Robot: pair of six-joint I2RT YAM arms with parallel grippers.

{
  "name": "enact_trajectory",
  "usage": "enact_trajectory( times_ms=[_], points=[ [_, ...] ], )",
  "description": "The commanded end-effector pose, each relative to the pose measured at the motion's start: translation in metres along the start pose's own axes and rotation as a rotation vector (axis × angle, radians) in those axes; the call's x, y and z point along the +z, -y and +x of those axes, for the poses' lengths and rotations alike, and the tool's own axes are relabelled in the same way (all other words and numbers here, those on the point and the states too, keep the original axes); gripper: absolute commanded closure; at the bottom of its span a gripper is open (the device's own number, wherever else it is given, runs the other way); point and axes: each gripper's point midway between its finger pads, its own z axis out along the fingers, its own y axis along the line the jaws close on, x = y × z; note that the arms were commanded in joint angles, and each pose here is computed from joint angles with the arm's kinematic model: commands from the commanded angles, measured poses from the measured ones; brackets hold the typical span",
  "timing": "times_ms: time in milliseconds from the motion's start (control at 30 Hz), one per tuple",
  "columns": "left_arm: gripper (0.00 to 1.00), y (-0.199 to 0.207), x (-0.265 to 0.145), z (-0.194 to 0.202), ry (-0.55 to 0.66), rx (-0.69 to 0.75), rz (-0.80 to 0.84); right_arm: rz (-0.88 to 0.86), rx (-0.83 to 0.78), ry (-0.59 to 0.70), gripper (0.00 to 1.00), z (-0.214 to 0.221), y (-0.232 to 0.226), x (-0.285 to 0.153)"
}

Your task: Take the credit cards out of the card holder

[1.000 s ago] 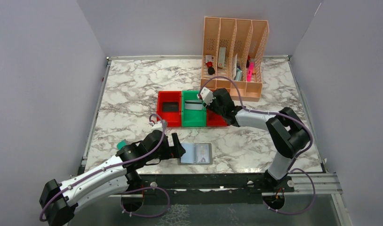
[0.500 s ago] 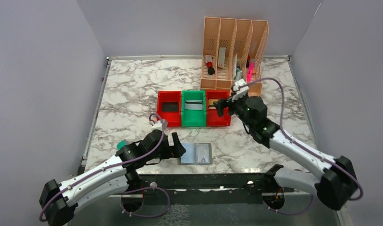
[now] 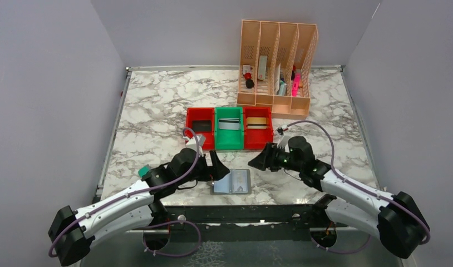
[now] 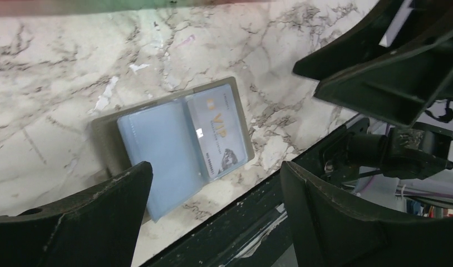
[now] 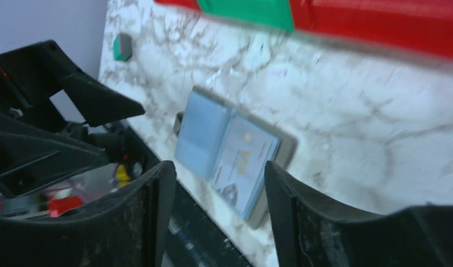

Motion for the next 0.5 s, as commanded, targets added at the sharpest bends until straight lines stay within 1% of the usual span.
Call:
enact_trajectory(
  times_ms=[0,33,133,200,267,367,467],
  points=[
    [0.16,0.025,0.011,0.0,-0.019,0.012,0.113,-0.16,0.183,-0.188,0.44,0.034,-0.035,0.001],
    [0.19,0.024,0.014,0.003,-0.037,0.011,0.107,-0.144,0.188,-0.199,0.48,0.039,-0.036,0.004],
    [0.26,0.023,0.022,0.012,-0.088,0.016,0.104,-0.057,0.176,-0.223,0.53,0.055,-0.033,0.014],
    [0.32,0.024,0.026,0.016,-0.118,0.025,0.103,-0.017,0.178,-0.257,0.6,0.067,-0.028,0.019],
    [0.37,0.025,0.03,0.018,-0.137,0.031,0.102,0.015,0.187,-0.297,0.65,0.08,-0.022,0.022],
    [0.43,0.022,0.034,0.024,-0.161,0.032,0.096,0.05,0.196,-0.341,0.67,0.094,-0.012,0.027],
    [0.47,0.02,0.039,0.031,-0.197,0.033,0.091,0.075,0.191,-0.352,0.67,0.098,-0.005,0.031]
  ],
)
